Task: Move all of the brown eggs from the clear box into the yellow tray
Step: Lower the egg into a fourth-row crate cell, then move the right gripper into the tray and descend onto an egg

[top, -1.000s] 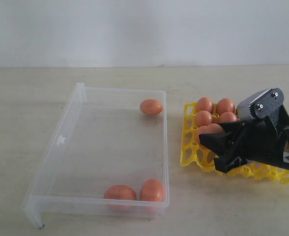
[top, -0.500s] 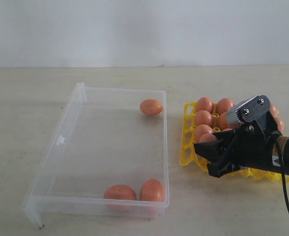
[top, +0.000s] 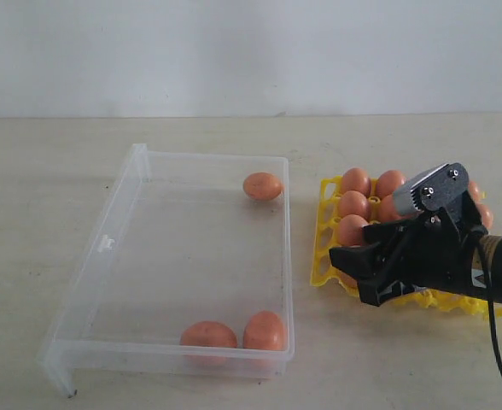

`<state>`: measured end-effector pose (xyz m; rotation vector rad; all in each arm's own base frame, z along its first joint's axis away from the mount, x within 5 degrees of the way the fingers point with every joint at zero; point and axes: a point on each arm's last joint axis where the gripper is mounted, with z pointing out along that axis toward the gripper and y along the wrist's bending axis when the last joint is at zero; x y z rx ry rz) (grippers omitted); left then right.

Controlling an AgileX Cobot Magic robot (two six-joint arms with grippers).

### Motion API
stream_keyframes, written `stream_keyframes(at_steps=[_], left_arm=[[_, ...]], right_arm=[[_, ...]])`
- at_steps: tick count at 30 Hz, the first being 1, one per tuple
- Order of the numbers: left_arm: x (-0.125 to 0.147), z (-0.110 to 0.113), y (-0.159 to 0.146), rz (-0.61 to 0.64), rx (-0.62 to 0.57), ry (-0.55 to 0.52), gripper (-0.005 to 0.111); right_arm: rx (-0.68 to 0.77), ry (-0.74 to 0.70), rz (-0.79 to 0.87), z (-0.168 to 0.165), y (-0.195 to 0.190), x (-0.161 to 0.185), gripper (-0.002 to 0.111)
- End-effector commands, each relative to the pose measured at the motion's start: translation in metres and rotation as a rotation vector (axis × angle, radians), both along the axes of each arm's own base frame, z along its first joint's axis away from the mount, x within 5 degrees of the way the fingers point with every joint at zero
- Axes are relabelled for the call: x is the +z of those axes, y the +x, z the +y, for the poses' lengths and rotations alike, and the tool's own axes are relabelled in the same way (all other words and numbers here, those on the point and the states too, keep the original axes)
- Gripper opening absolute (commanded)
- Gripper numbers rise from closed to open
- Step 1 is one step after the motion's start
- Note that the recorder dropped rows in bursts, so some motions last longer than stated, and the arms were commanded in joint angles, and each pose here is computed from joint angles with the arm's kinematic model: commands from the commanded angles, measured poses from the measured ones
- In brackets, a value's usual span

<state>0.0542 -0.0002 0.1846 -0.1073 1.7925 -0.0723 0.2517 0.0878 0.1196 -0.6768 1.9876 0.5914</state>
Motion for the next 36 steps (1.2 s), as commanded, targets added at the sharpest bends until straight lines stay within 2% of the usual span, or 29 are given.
stream_keyframes(at_steps=[1,6,10,11,13,16,18,19,21,23,26,28,29,30,33,36], left_arm=[[0.001,0.0,0.0,-0.008,-0.003,-0.003,-0.004],[0.001,0.0,0.0,-0.008,-0.003,-0.003,-0.004],[0.001,0.0,0.0,-0.008,-0.003,-0.003,-0.004],[0.001,0.0,0.0,-0.008,-0.003,-0.003,-0.004],[0.001,0.0,0.0,-0.008,-0.003,-0.003,-0.004],[0.001,0.0,0.0,-0.008,-0.003,-0.003,-0.004],[0.001,0.0,0.0,-0.008,-0.003,-0.003,-0.004],[0.001,0.0,0.0,-0.008,-0.003,-0.003,-0.004],[0.001,0.0,0.0,-0.008,-0.003,-0.003,-0.004],[0.001,0.0,0.0,-0.008,-0.003,-0.003,-0.004],[0.001,0.0,0.0,-0.008,-0.003,-0.003,-0.004],[0.001,0.0,0.0,-0.008,-0.003,-0.003,-0.004],[0.001,0.0,0.0,-0.008,-0.003,-0.003,-0.004],[0.001,0.0,0.0,-0.008,-0.003,-0.003,-0.004],[0.001,0.0,0.0,-0.008,-0.003,-0.003,-0.004],[0.001,0.0,0.0,-0.008,-0.003,-0.003,-0.004]], right_arm=[[0.013,0.002,-0.016,0.001,0.0,0.001,0.064],[-0.002,0.078,0.009,0.003,0.0,0.007,0.063],[0.013,0.303,-0.048,0.01,-0.004,0.044,0.061],[0.011,0.349,-0.068,0.01,-0.004,0.055,0.058],[0.002,0.448,-0.094,0.013,-0.002,0.082,0.045],[0.053,0.46,-0.166,0.029,0.004,0.125,0.02],[0.123,0.371,-0.235,0.048,0.005,0.15,0.003],[0.167,0.31,-0.27,0.06,0.005,0.162,0.0],[0.216,0.19,-0.322,0.084,0.006,0.18,0.0],[0.204,0.036,-0.363,0.109,0.006,0.192,0.0],[-0.035,-0.261,-0.366,0.128,0.017,0.201,0.0],[-0.198,-0.408,-0.312,0.132,0.028,0.202,0.0],[-0.246,-0.474,-0.25,0.133,0.034,0.2,0.0],[-0.234,-0.563,-0.198,0.134,0.037,0.198,0.0],[-0.011,-0.725,0.058,0.148,0.045,0.191,0.0],[0.306,-0.746,0.284,0.172,0.042,0.191,0.0]])
